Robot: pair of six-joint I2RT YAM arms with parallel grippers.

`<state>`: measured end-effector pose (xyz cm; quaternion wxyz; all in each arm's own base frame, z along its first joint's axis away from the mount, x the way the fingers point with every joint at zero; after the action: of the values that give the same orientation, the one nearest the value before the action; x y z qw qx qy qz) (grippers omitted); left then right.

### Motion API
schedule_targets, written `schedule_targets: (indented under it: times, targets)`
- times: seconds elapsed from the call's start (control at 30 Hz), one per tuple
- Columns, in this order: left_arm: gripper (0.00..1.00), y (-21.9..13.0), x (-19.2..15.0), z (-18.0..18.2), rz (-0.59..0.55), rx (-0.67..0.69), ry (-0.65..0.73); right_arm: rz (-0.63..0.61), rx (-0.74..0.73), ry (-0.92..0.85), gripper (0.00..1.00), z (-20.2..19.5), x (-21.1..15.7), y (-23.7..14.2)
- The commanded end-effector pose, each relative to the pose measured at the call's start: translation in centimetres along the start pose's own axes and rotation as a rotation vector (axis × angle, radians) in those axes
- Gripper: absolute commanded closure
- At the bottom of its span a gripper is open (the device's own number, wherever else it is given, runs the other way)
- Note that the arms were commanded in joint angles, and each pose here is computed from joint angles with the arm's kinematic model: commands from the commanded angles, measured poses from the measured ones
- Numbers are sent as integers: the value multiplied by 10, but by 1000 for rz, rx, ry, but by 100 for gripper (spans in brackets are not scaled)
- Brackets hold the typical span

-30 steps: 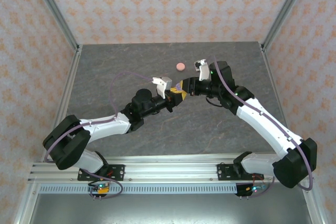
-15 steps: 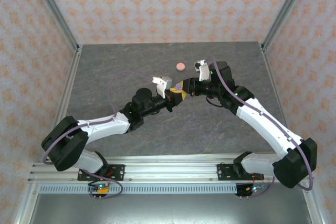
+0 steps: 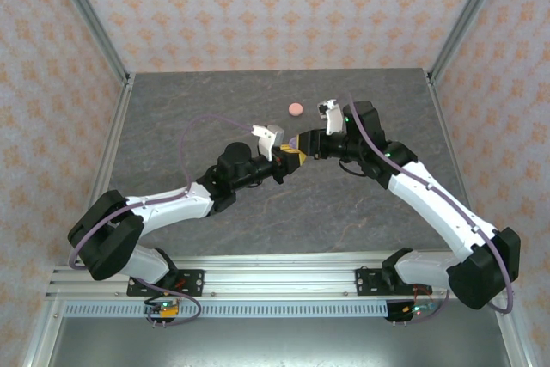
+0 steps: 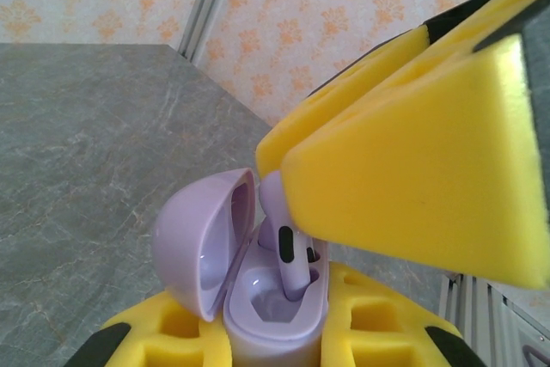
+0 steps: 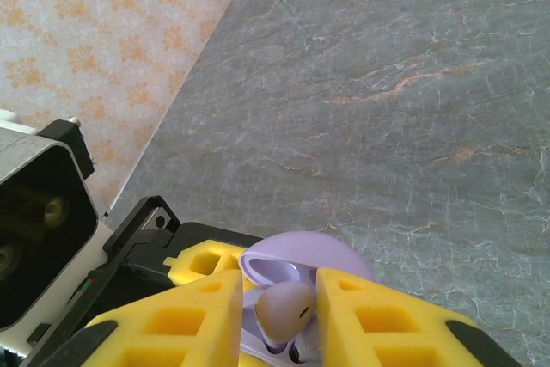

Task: Insert wireless bluetooth earbuds into charging case

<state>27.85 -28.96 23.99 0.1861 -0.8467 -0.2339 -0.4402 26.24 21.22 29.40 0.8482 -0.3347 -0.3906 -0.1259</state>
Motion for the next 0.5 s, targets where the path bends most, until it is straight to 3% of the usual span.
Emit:
schedule_targets:
  times: [0.0, 0.47]
  targets:
    - [98, -1, 31, -18, -89, -43, 34, 26, 67, -23, 71, 17, -4, -11]
    - [98, -4, 17, -22, -34, -37, 144, -4, 54, -13, 51, 22, 5, -22]
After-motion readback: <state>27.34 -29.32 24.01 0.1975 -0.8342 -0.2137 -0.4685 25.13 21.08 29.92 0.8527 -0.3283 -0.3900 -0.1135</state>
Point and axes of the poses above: each hand's point on the last joint's axis, 136 mm out from that joint toward the fingers, its own y axis out along the fingers, its own z axis along the line the jaws close on, x = y × z, the point moved 5 cm from there along -y, back along the fingers, and after that the axes turned 6 degrees about -y, right-handed, at the moved point
